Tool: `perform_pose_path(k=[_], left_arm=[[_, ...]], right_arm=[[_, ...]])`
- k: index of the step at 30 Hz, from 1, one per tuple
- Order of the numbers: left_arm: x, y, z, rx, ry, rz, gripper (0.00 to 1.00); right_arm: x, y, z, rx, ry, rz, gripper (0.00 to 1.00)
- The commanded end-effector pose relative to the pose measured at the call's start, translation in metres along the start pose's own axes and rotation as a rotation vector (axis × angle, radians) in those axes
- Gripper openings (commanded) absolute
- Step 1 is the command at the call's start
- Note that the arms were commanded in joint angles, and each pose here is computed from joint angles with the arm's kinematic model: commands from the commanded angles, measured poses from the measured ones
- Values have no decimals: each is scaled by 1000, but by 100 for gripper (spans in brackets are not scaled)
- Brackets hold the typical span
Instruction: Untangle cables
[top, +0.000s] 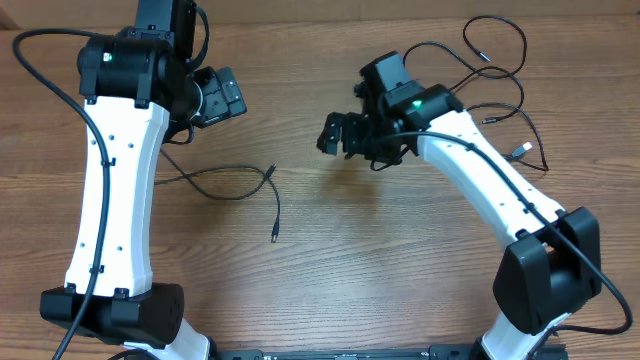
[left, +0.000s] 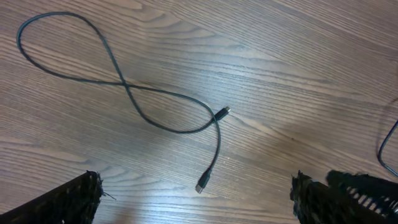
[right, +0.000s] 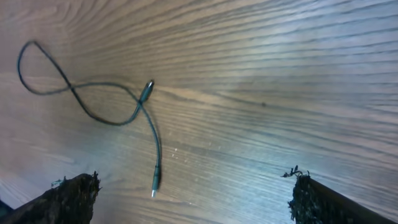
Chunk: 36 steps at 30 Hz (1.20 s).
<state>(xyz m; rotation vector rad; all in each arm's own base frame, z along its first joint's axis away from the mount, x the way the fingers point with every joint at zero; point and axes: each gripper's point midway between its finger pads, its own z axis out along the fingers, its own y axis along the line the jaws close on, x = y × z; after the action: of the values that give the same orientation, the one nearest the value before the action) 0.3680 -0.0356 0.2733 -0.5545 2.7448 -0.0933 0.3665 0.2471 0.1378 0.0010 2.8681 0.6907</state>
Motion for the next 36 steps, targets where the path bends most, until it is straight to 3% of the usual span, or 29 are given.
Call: perform_pose_path(k=[1, 19, 36], left_arm=[[-10, 17, -4, -22, -21, -61, 100], [-20, 121, -4, -128, 33, -379, 100], [4, 153, 61, -197, 164, -464, 100]], right_arm=[[4, 3, 5, 21, 1, -29, 100], [15, 38, 15, -14, -22, -138, 100], [18, 45, 17, -27, -22, -153, 100]])
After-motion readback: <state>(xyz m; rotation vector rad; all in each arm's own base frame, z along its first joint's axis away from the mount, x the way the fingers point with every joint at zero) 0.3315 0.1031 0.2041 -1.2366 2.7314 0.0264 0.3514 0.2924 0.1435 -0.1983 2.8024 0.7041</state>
